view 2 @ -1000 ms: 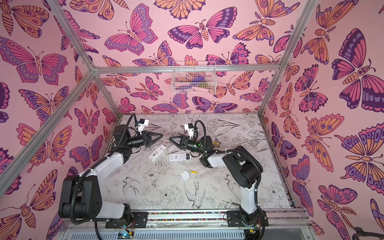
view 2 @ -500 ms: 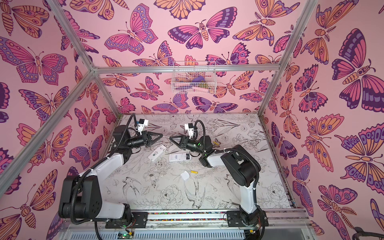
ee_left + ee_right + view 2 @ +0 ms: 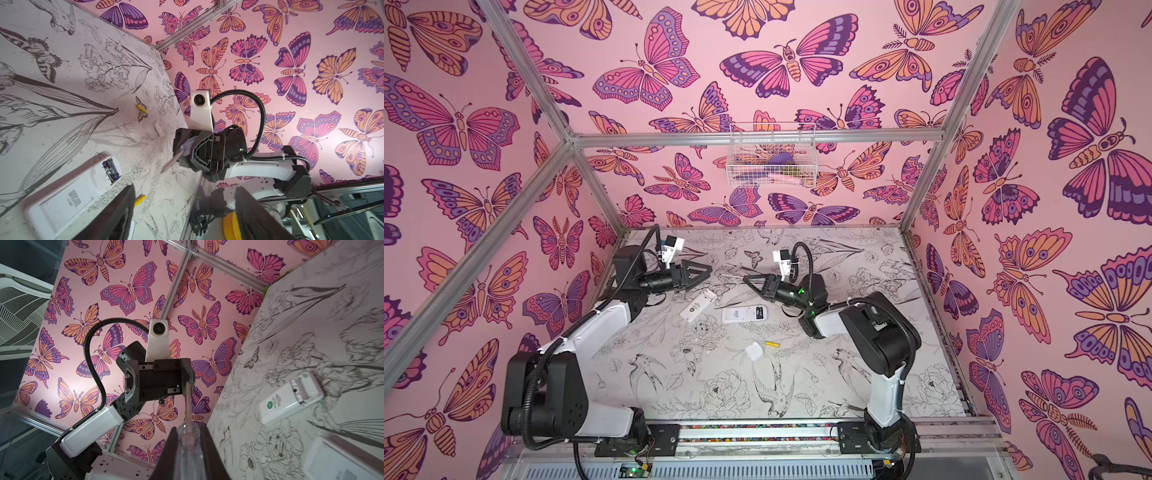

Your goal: Unload the batteries from the remote control

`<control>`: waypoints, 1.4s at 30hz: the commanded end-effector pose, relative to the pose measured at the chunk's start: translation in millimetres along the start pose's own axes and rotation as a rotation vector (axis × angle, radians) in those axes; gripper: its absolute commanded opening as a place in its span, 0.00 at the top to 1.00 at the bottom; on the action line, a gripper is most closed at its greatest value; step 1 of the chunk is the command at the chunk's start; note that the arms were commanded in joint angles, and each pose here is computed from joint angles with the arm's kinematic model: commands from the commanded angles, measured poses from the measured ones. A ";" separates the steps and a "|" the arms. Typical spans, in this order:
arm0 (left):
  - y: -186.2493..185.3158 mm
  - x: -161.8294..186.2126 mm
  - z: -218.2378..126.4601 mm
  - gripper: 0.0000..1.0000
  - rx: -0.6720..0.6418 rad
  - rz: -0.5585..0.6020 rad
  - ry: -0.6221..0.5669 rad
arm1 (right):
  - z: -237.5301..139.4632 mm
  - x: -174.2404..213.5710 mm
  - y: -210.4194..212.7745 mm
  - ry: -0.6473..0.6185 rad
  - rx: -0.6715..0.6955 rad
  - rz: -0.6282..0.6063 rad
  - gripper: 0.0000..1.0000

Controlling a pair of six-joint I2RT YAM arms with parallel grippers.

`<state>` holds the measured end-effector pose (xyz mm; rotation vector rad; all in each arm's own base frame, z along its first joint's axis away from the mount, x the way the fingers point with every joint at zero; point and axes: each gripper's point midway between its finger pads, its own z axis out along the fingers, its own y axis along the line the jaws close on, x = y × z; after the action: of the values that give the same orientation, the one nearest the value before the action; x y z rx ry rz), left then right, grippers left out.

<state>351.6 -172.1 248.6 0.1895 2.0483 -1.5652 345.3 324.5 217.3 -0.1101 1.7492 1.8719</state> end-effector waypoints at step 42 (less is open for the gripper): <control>126.1 127.3 123.1 0.00 -0.140 1.186 0.864 | -152.1 51.6 9.8 0.372 0.571 -0.775 1.00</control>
<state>336.6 -271.4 62.6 1.8114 1.8760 -0.6124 256.1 203.8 191.9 -0.7925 2.0083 0.8346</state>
